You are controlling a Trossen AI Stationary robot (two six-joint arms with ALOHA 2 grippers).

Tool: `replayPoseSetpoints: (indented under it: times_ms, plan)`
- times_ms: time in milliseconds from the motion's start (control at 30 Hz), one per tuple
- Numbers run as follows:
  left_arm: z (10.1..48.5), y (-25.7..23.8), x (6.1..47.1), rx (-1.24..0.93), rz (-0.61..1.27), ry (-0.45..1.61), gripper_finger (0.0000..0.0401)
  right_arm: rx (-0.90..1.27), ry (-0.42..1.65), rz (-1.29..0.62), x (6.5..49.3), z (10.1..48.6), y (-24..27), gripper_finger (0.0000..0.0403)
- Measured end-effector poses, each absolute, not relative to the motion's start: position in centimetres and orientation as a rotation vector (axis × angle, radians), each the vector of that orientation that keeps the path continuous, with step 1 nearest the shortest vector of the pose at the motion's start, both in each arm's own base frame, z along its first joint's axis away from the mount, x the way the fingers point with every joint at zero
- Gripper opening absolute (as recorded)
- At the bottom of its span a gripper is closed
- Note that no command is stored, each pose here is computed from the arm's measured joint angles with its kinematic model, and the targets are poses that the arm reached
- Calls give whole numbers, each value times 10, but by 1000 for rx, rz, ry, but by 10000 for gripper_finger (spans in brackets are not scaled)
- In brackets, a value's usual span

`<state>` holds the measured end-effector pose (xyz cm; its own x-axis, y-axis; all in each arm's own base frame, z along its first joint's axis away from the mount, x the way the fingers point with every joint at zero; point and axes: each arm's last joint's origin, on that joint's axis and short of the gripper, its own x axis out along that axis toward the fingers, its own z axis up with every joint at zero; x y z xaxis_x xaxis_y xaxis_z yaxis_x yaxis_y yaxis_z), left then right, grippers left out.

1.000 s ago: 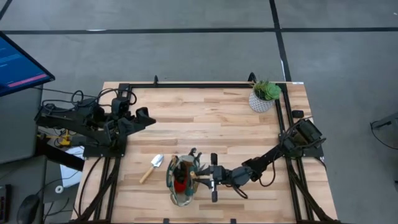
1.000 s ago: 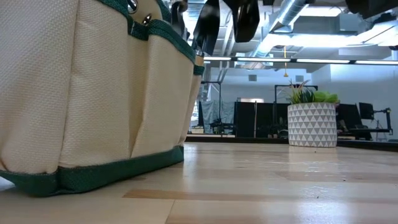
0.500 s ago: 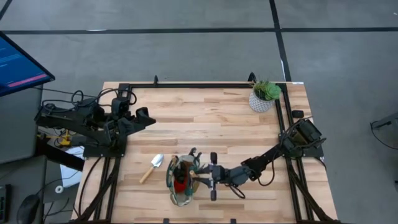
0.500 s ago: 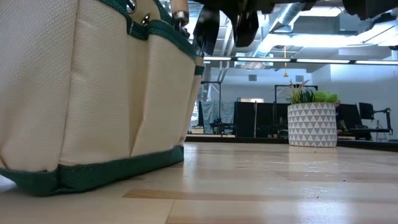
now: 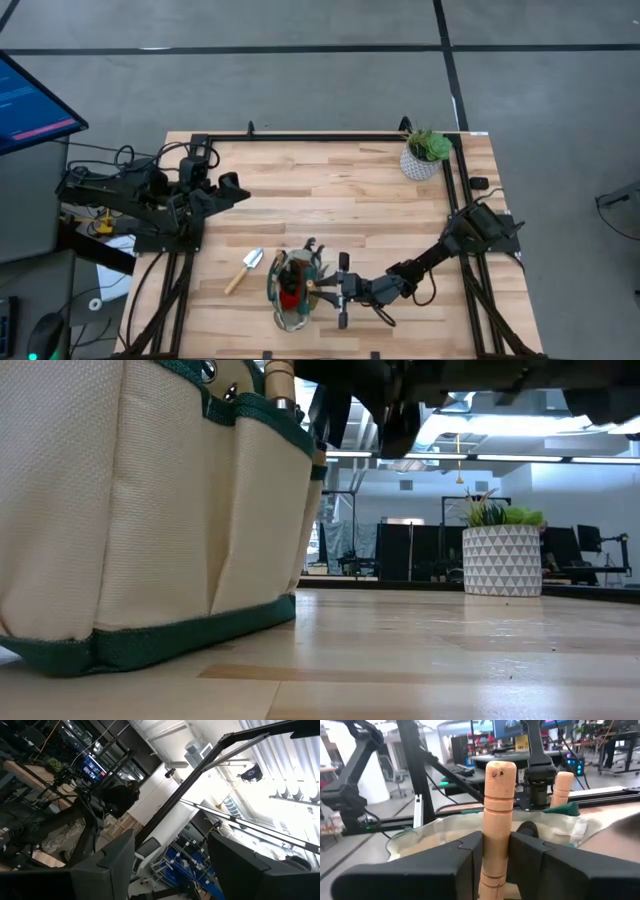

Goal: Pick & Place Garden tools in Gardening bag
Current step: Put the brown trowel into the gardening bag

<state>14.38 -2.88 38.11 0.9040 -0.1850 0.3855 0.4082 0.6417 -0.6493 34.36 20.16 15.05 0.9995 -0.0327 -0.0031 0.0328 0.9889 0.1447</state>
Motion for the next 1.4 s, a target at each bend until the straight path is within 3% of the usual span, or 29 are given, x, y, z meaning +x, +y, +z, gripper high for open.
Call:
replayPoseSetpoints:
  times_ms: [333, 700, 967, 1400]
  plan:
    - [381, -29, 144, -808, -345, -300, 218, 105, 8, -37, 343, 145, 204, 84]
    - [381, -29, 144, -807, -345, -300, 218, -12, 46, -27, 342, 153, 203, 178]
    - [381, -29, 144, -825, -353, -294, 218, -17, -17, -12, 328, 204, 203, 239]
    - [355, -37, 149, -1046, -435, 115, 218, 26, 38, -94, 261, 305, 177, 239]
